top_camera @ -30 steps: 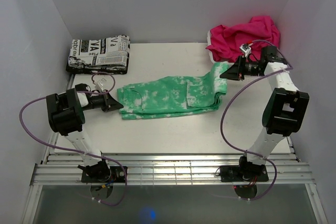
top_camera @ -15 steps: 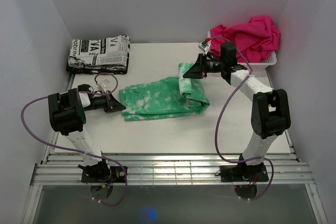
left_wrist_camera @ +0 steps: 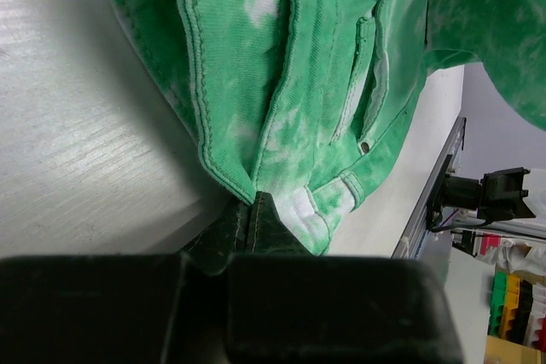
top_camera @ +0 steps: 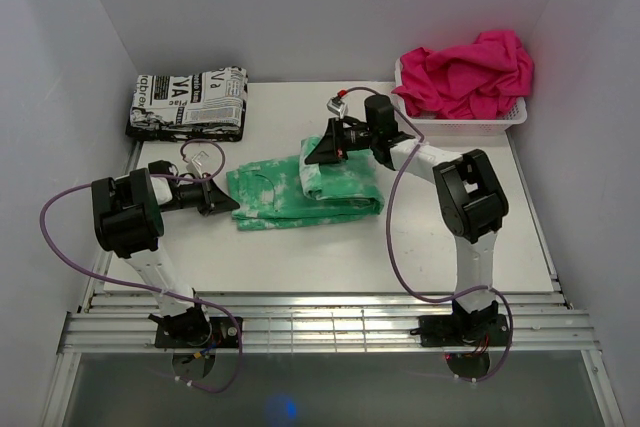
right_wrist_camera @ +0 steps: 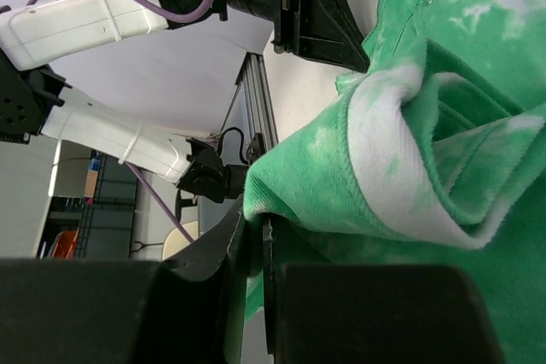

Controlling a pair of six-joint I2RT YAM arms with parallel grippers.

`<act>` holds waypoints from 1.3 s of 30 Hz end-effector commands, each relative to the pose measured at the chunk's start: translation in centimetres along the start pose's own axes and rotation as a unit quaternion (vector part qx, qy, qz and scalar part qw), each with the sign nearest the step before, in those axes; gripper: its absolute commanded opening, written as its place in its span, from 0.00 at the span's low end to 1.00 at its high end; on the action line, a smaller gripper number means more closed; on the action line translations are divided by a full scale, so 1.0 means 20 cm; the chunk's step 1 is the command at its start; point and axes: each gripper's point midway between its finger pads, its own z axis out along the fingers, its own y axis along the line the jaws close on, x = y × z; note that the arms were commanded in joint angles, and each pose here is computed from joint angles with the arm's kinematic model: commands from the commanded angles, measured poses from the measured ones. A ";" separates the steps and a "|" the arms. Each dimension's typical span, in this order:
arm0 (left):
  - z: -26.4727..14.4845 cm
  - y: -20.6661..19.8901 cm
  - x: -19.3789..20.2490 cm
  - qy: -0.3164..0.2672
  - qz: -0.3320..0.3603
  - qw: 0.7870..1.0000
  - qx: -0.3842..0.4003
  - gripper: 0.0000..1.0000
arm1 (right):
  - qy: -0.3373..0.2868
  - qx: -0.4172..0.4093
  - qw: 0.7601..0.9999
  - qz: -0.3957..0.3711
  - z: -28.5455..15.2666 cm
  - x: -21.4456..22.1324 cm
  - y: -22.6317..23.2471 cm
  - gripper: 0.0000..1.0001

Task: Fold and stack the trousers
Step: Fold the trousers

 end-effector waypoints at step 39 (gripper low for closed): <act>0.01 0.03 0.11 0.028 -0.003 1.000 -0.014 0.00 | 0.064 -0.049 0.995 -0.062 0.84 0.20 -0.05 0.08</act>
